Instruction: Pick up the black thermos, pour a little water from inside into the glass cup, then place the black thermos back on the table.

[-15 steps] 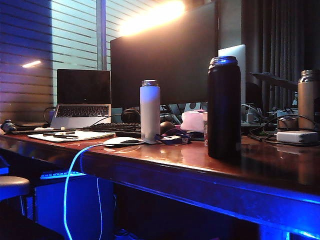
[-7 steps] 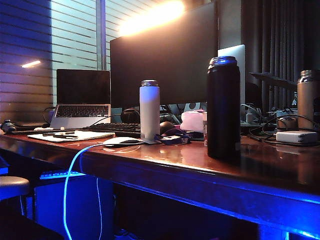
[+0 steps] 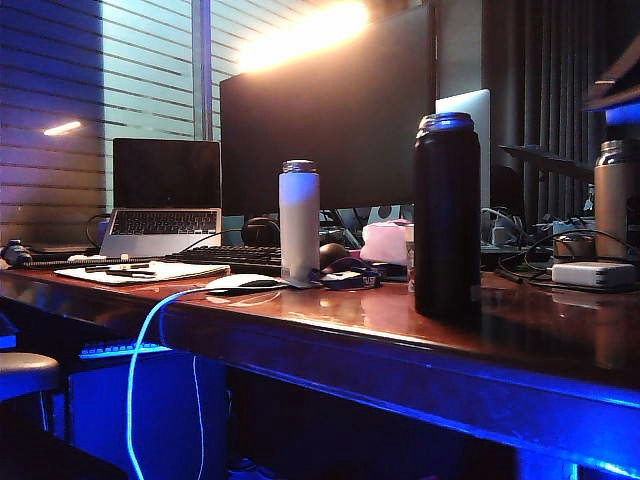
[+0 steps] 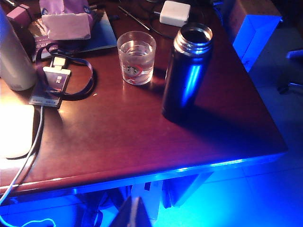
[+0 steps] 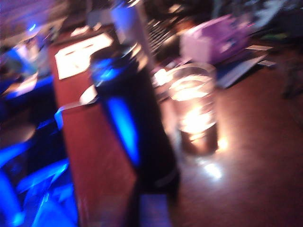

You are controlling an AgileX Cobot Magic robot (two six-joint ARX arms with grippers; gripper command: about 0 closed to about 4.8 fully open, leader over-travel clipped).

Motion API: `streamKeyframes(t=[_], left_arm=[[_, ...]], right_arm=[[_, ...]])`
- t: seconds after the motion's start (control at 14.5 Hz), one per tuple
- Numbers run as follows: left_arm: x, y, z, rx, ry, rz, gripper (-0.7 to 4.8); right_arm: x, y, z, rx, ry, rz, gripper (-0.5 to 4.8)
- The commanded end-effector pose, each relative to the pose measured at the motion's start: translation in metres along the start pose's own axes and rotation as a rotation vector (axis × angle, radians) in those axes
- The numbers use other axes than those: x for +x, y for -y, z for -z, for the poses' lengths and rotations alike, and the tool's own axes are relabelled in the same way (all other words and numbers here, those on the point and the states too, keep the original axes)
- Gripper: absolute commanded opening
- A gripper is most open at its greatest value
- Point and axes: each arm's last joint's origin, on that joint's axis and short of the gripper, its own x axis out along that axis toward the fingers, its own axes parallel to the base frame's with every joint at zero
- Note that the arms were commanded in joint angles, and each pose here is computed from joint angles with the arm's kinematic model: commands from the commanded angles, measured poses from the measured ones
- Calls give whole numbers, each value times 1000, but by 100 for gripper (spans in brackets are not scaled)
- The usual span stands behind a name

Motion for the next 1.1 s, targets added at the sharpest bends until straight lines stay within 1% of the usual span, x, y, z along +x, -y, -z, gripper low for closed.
streamKeyframes(t=[0.07,0.21,0.34,0.48,0.55,0.69,0.89,1.1], left_arm=[[-2,1,-3,8,20,-2,-3],[-2,1,-3,8,20,-2,-3],[-2,1,-3,7,19,-2,-3],[-2,1,-3,7,19,-2,-3],[-2,1,-3,8,20,-2,-3],[-2,1,-3,7,19,-2,-3],[-2,1,-3,7,19,-2,-3],[-2,1,-3,7,19,-2,-3]], right_arm=[[12,-6,4,-37,-28,-49,479],[23,-16,6,-78,-17,-26,479],[34,-26,6,-135,30,7,479],[44,-31,10,-148,67,68,479],[48,-31,15,-149,77,99,479],[56,-29,21,-149,72,108,479],[74,-25,29,-151,98,103,479],[90,-21,41,-153,110,75,479]])
